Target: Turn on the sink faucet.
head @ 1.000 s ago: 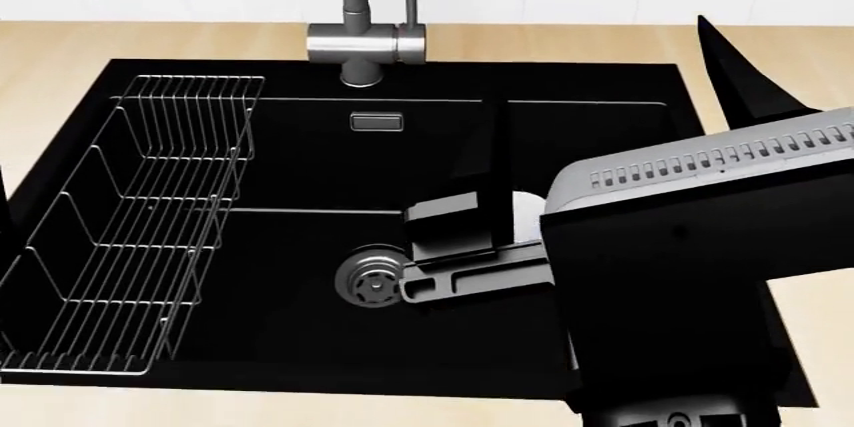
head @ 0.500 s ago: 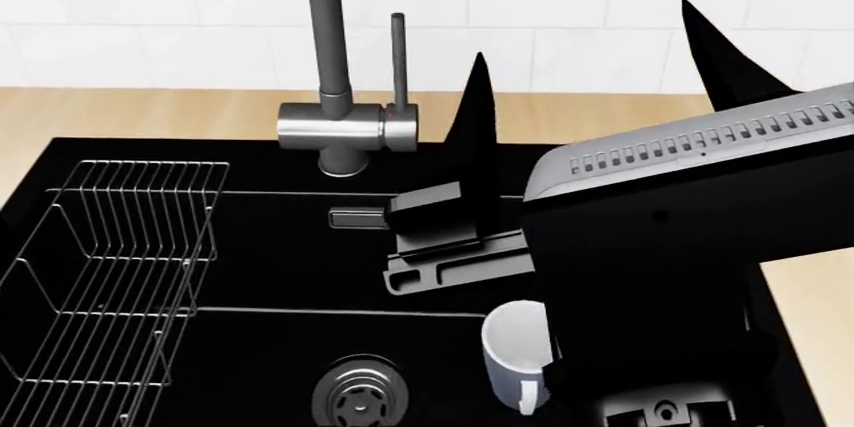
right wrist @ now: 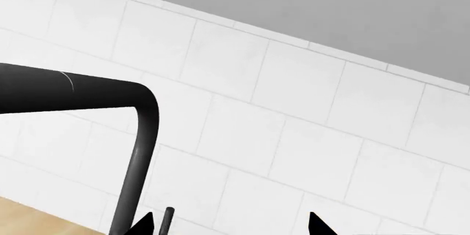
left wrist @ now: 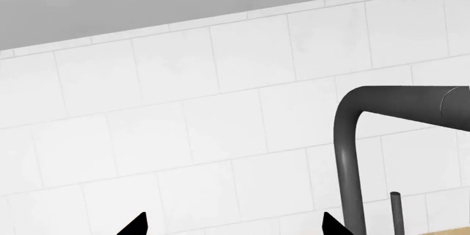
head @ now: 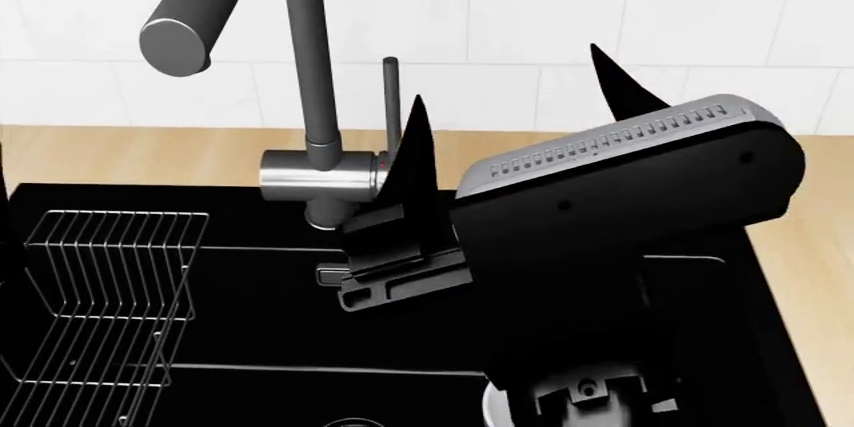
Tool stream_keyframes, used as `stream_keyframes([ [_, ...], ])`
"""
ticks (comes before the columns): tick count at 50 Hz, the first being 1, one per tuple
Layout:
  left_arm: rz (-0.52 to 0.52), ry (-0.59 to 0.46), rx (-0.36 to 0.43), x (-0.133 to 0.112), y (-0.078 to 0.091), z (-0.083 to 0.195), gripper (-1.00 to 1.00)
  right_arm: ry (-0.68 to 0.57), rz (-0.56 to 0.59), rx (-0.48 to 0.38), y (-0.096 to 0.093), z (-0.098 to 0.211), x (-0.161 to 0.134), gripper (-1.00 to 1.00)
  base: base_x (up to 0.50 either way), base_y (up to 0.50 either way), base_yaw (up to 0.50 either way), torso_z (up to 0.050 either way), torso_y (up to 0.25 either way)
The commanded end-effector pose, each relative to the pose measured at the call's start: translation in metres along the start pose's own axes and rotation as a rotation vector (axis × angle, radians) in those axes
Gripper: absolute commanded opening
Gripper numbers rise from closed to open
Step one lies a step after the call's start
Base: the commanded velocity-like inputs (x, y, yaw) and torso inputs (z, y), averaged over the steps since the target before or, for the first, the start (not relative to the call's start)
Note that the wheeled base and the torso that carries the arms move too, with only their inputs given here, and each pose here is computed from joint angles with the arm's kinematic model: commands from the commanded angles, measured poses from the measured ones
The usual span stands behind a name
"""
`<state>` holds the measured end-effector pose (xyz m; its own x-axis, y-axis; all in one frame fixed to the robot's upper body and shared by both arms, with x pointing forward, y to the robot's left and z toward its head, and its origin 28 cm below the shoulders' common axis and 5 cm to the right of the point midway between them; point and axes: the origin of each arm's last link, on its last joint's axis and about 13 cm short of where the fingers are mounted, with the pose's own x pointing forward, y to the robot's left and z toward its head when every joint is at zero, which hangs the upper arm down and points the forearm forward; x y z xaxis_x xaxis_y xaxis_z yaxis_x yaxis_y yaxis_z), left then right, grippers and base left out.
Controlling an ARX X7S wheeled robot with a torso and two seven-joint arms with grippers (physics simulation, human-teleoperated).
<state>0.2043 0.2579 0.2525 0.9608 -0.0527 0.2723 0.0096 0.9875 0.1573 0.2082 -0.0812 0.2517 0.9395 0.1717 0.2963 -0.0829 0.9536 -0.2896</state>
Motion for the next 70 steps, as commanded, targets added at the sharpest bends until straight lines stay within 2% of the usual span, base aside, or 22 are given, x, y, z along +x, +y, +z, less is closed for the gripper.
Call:
stream_keyframes([
  [1, -0.005, 0.033, 0.000, 0.001, -0.001, -0.008, 1.00, 0.032, 0.101, 0.035, 0.018, -0.015, 0.019, 1.00, 0.00, 0.00, 0.00, 0.000, 0.000],
  [14, -0.016, 0.047, 0.012, 0.000, -0.003, -0.010, 1.00, 0.065, 0.138, 0.070, 0.025, -0.025, 0.041, 1.00, 0.00, 0.00, 0.00, 0.000, 0.000],
  [19, -0.026, 0.055, 0.050, -0.001, -0.004, -0.012, 1.00, 0.058, 0.135, 0.068, 0.023, -0.021, 0.054, 1.00, 0.00, 0.00, 0.00, 0.000, 0.000],
  [36, -0.045, 0.040, 0.055, -0.003, -0.004, -0.004, 1.00, 0.061, 0.138, 0.063, 0.020, -0.017, 0.076, 1.00, 0.00, 0.00, 0.00, 0.024, -0.102],
  [70, -0.046, 0.043, 0.055, -0.005, -0.002, -0.005, 1.00, 0.090, 0.138, 0.061, 0.019, -0.017, 0.111, 1.00, 0.00, 0.00, 0.00, 0.026, -0.103],
])
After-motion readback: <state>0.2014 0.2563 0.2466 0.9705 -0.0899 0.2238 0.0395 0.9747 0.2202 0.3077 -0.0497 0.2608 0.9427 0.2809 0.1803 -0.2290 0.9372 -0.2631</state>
